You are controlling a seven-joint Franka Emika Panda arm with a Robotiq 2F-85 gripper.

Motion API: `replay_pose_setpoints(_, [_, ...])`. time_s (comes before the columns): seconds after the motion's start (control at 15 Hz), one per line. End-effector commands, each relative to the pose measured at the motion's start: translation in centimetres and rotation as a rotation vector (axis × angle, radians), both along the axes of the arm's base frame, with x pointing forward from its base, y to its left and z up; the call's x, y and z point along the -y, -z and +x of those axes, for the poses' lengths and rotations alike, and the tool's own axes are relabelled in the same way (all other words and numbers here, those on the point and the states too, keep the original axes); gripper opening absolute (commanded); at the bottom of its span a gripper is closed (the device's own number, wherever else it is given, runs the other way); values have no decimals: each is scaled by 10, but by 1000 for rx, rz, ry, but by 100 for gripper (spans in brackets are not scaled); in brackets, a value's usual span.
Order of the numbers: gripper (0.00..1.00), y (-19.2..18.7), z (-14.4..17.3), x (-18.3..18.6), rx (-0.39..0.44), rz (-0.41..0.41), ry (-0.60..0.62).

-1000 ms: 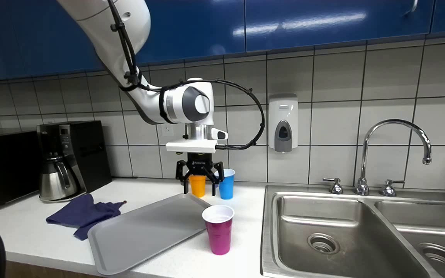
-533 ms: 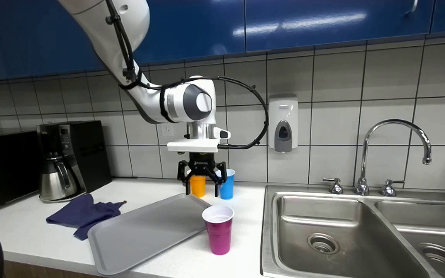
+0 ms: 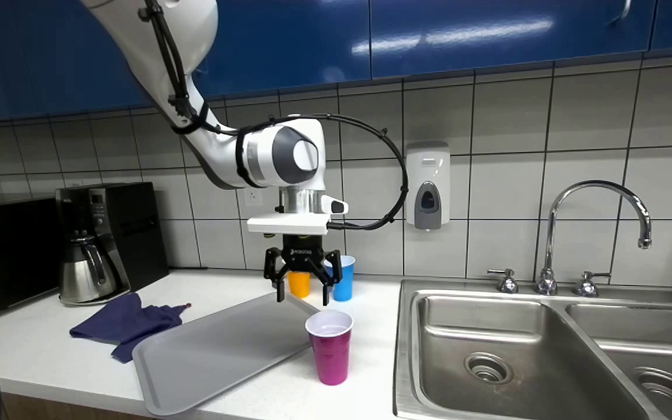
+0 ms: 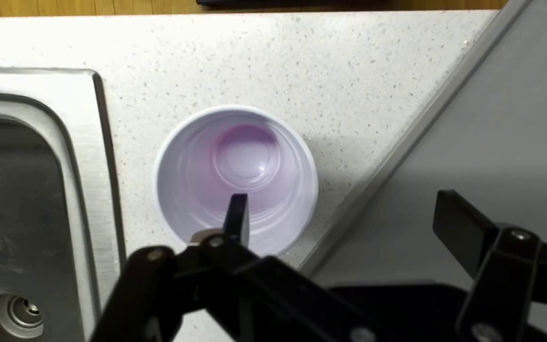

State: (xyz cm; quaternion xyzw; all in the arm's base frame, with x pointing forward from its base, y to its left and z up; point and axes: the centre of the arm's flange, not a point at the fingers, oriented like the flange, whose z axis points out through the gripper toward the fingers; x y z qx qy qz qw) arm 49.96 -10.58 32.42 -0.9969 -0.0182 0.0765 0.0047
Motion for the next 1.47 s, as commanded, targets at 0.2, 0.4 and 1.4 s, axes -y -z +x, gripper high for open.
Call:
replay_pose_setpoints(0.2, [100, 8, -20, 13, 15, -22, -16])
replay_pose_setpoints(0.4, [100, 15, -22, 16, 23, -19, -8])
replay_pose_setpoints(1.4, [100, 52, -16, -15, 72, -22, -45])
